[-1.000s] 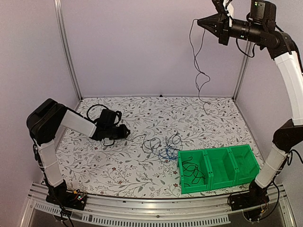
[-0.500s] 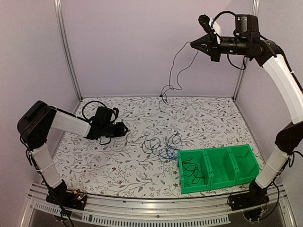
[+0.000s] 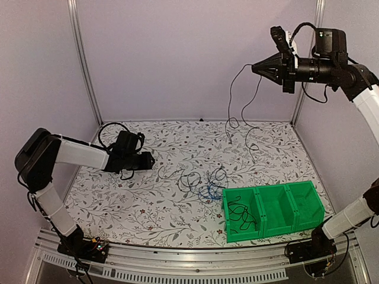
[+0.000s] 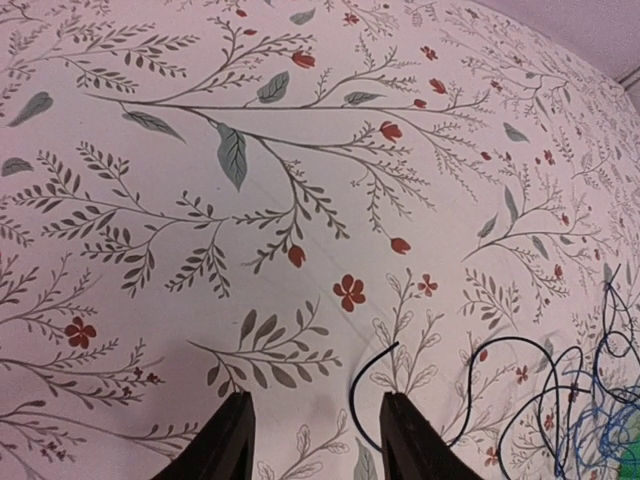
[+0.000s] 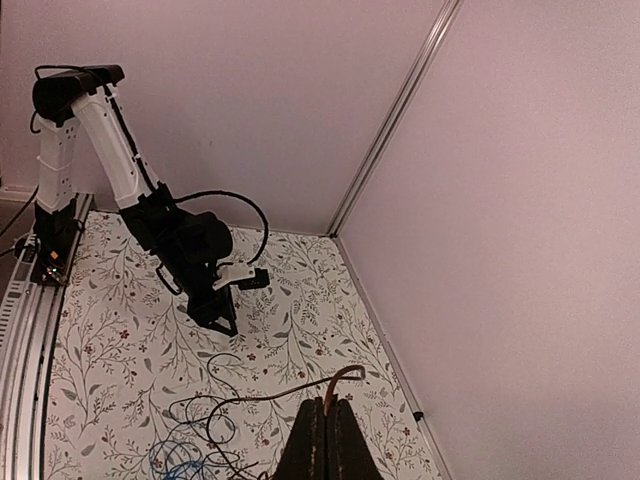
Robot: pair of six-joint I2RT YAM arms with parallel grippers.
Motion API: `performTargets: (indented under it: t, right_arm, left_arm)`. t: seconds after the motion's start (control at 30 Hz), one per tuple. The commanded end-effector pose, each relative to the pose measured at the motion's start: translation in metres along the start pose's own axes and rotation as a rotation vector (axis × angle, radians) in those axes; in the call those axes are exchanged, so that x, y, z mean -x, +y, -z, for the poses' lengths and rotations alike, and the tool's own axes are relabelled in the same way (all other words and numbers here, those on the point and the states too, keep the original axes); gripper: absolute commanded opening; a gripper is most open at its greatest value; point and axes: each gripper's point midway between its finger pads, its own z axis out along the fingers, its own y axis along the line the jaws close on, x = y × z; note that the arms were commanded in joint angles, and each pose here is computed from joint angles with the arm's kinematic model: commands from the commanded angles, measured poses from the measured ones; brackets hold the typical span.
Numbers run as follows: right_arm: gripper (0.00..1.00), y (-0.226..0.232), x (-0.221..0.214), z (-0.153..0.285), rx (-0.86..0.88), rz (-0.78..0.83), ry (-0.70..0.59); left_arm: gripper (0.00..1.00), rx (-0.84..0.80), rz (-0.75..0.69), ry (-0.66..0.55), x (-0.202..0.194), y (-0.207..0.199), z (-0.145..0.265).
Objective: Untangle the cables
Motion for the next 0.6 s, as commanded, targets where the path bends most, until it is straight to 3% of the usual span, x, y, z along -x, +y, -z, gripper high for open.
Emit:
performTargets:
  t: [0.0, 0.37, 0.57]
  right_arm:
    - [0.00, 0.025, 0.012, 0.020, 0.048, -0.007, -0.048]
    - [0.00, 0.080, 0.007, 0.055, 0.141, -0.053, -0.082]
    - [0.00, 0.114, -0.035, 0.055, 0.213, -0.140, -0.035]
  left_arm:
    - [0.43, 0.031, -0.012, -0.048, 0.024, 0.001, 0.017]
    - [0.44, 0.137, -0.029, -0.050, 0.018, 0.024, 0.028]
    - [0.44, 0.148, -0.028, -0.046, 0.016, 0.026, 0.030]
